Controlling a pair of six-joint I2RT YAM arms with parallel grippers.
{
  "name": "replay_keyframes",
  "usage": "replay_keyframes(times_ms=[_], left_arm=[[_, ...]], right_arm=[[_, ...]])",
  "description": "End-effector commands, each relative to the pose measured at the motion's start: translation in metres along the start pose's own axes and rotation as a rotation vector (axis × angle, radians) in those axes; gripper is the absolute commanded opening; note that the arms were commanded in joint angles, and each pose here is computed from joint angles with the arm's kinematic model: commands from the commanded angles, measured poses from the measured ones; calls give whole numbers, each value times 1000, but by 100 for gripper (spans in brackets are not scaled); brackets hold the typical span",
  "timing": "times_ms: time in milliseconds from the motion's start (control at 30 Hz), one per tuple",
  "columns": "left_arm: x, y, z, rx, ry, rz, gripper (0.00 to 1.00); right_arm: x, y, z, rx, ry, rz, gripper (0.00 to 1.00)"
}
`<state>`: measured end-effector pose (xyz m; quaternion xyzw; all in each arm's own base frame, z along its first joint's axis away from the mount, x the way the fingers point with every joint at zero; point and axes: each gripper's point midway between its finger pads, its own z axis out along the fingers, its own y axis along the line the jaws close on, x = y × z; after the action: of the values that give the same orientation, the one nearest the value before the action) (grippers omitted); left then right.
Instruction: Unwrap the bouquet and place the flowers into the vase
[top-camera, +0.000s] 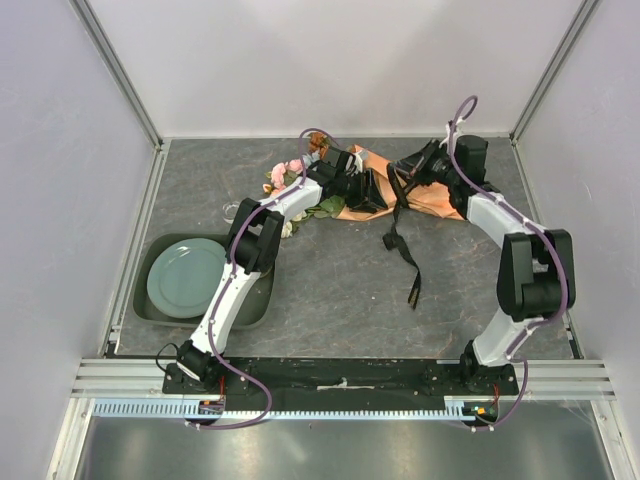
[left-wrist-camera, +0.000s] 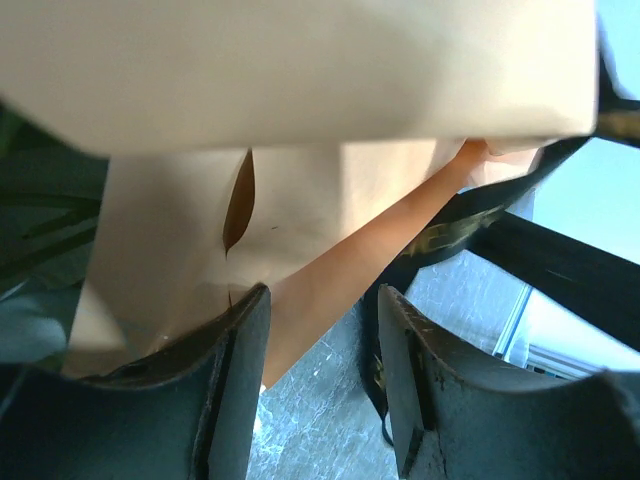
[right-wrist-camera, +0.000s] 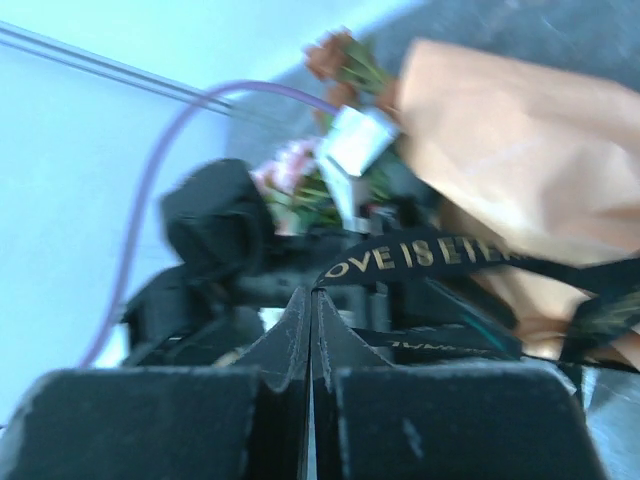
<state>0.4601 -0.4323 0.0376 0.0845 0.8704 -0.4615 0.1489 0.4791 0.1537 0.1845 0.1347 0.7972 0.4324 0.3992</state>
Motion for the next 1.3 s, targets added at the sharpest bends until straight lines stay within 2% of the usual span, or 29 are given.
replay_keyframes(times_ms=[0, 333, 433, 500, 533, 600, 633, 733, 933, 1033, 1133, 1267], left_arm=[[16, 23, 1, -61, 42, -32, 56], [18, 25, 3, -52, 44, -40, 56], [19, 24, 3, -49, 47, -40, 56], [19, 24, 3, -46, 48, -39, 56], [19, 24, 3, -44, 48, -41, 56], [17, 21, 3, -35, 46, -40, 56], [16, 18, 2, -30, 42, -39, 56], [11, 9, 0, -10, 30, -27, 58], [0, -10, -8, 24, 4, -8, 60], [0, -17, -12, 40, 8, -3, 60], [-2, -33, -22, 68, 9, 22, 62], [-12, -65, -43, 108, -17, 79, 70]], right_arm=[[-49, 93, -38, -232, -146, -31, 0], [-131, 199, -113, -376, -375, -125, 0], [-159, 245, -146, -424, -457, -200, 0], [-171, 259, -157, -426, -482, -222, 0], [-180, 285, -175, -464, -518, -268, 0], [-184, 301, -184, -479, -516, -288, 0], [-189, 329, -205, -525, -543, -333, 0], [-191, 361, -233, -561, -564, -390, 0], [-200, 399, -292, -587, -691, -442, 0], [-202, 419, -312, -634, -709, -440, 0], [-199, 427, -314, -684, -675, -398, 0], [-192, 430, -315, -718, -633, -374, 0]])
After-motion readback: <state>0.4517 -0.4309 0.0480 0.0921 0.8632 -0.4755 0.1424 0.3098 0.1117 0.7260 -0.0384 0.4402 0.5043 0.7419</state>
